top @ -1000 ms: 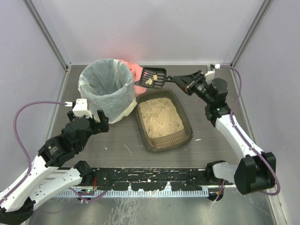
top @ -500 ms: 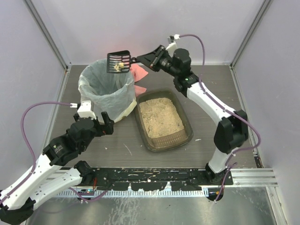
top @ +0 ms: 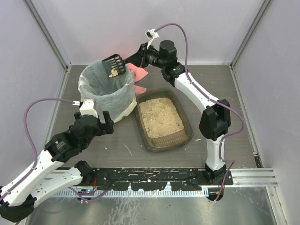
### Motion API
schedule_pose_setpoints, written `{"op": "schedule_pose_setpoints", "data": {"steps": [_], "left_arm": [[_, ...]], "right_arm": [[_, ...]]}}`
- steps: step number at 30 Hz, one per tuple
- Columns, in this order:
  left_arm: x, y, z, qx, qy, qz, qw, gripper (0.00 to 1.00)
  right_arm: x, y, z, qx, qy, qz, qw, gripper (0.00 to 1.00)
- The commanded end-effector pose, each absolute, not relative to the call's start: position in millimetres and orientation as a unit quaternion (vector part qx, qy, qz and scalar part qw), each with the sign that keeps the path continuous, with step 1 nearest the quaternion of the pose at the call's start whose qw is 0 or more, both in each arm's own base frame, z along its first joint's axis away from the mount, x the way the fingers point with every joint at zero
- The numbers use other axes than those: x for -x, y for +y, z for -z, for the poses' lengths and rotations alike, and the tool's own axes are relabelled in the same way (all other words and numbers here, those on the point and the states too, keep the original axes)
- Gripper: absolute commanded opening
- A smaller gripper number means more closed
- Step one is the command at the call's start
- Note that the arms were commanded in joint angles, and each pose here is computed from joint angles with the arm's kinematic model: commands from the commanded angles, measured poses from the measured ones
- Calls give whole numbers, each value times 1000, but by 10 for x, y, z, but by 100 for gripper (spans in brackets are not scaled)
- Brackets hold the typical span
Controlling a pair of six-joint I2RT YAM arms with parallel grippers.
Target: Clean the litter box
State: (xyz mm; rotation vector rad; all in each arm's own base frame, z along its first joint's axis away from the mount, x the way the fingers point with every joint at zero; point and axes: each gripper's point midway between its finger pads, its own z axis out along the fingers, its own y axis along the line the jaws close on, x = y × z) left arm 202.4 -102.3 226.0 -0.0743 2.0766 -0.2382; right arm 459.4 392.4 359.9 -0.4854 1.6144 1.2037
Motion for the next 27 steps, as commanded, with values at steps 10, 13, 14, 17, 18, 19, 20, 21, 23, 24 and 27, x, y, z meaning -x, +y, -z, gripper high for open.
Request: {"op": "schedule_pose_setpoints", "data": {"steps": [10, 13, 14, 17, 18, 19, 20, 21, 23, 24, 27], "left_arm": [[-1903, -895, -2446, 58, 849, 118, 511, 98], [-1880, -882, -2419, 55, 851, 118, 509, 98], [-1873, -879, -2409, 55, 852, 118, 508, 98], [-1849, -876, -2416, 53, 849, 126, 510, 98], [-1847, -868, -2423, 53, 847, 127, 513, 98], [-1844, -855, -2421, 53, 845, 126, 516, 98], [-1839, -846, -2425, 54, 844, 127, 518, 98], [-1837, -840, -2427, 53, 843, 127, 520, 98], [-1834, -844, -2451, 51, 840, 131, 523, 98], [-1832, -843, -2461, 49, 840, 132, 524, 98], [-1841, -868, -2475, 42, 839, 134, 526, 98]], "right_arm": [[-4033, 3941, -4239, 411, 532, -335, 660, 1], [-3890, 4004, -4352, 427, 510, -313, 678, 1], [-3857, 4037, -4377, 433, 505, -303, 683, 1], [-3807, 4133, -4384, 451, 501, -274, 686, 1], [-3802, 4155, -4393, 458, 498, -261, 689, 1], [-3793, 4182, -4390, 462, 496, -249, 691, 1], [-3790, 4202, -4396, 463, 496, -238, 695, 1], [-3784, 4223, -4402, 464, 495, -227, 698, 1], [-3764, 4236, -4473, 461, 493, -216, 706, 1], [-3751, 4243, -4498, 458, 494, -216, 707, 1], [-3701, 4221, -4644, 437, 497, -230, 714, 1]]}}
